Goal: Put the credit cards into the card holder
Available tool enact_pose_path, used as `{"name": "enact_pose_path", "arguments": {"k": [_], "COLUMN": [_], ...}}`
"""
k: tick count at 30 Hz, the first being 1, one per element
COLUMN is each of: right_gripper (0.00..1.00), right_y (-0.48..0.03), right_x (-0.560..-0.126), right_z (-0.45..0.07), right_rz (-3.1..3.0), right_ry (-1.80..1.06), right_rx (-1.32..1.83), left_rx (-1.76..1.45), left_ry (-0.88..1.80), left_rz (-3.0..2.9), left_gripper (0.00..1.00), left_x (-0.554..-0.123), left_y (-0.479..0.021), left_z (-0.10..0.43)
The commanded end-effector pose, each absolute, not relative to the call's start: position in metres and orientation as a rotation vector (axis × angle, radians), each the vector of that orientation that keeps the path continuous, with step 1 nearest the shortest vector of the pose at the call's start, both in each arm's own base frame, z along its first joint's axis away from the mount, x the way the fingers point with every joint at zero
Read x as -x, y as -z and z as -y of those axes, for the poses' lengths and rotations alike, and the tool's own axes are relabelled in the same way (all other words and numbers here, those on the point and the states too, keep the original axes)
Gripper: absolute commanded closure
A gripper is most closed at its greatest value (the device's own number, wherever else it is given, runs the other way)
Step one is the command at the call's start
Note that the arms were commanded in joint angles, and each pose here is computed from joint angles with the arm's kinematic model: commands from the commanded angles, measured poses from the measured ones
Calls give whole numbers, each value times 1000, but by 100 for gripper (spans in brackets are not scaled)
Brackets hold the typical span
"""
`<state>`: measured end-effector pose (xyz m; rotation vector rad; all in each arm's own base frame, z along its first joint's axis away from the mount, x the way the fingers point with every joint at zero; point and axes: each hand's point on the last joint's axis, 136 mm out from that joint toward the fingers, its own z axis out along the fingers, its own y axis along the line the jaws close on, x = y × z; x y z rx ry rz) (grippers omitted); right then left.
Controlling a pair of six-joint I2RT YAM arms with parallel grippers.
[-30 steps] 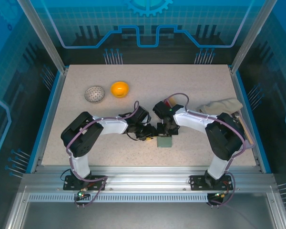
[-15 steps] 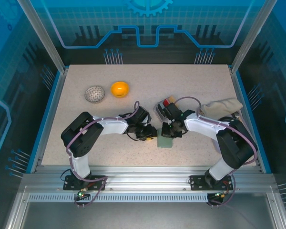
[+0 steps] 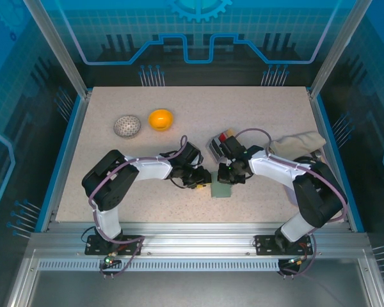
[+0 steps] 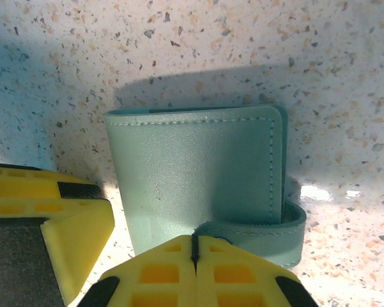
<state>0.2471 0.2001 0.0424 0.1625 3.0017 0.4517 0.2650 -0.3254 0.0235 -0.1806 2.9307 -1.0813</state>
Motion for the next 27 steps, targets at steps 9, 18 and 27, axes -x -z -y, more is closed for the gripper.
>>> {"name": "enact_pose_path", "arguments": {"k": [9,18,27], "right_gripper": [100,100,100], "right_y": [-19,7,-25], "right_x": [-239,-223,-240], "right_z": [-192,-174,-192], "right_rz": [-3068,-3119,-3046], "right_ry": [-407,-344,-490], "right_rx": [-215,-284,-230], "left_rx": [136,135,132], "left_ry": [1091,1086,1075], "left_rz": [-2950,-2951,-2952], "left_gripper": [67,67,68], "left_x": [-262,-262,-263], "left_y": [-27,-28,-29], "left_z": [333,332,332]}}
